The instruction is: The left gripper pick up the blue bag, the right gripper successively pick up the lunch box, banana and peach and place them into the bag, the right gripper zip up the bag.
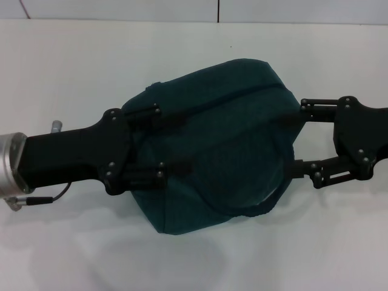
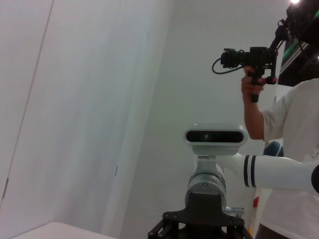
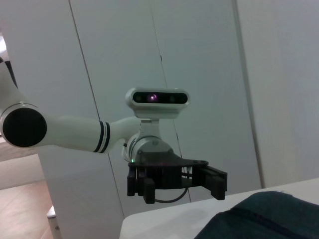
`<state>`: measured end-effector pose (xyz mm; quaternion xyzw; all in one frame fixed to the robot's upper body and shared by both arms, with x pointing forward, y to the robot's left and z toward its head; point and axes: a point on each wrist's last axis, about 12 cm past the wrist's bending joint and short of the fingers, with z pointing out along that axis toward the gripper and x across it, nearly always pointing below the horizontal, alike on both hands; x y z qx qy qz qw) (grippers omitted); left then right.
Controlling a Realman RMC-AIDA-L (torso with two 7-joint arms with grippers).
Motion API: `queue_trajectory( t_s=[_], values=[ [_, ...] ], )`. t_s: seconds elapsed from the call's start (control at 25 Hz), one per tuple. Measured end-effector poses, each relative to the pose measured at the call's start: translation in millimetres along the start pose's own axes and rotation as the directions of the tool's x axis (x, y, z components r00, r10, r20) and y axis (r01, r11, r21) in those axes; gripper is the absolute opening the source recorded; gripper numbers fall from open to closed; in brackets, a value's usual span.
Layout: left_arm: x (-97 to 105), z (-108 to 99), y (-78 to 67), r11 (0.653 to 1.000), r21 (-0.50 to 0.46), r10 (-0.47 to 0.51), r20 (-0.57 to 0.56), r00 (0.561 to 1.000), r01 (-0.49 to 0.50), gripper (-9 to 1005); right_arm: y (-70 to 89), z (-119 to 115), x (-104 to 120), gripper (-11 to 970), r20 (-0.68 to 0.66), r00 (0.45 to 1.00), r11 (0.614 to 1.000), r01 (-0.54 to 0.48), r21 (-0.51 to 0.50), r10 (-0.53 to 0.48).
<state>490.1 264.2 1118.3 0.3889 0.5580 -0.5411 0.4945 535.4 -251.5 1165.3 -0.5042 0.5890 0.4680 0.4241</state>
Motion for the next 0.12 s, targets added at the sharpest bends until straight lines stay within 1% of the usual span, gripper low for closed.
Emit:
queue_trajectory(
  t_s=[0.12],
  values=[
    [0.4,-0.1,-0.2,1.0,-0.001,-0.001,0.0,1.0,0.001,803,-0.1,-0.3,-0.1,876,0.0,1.0,1.0,0.0,0.001,0.0]
  ],
)
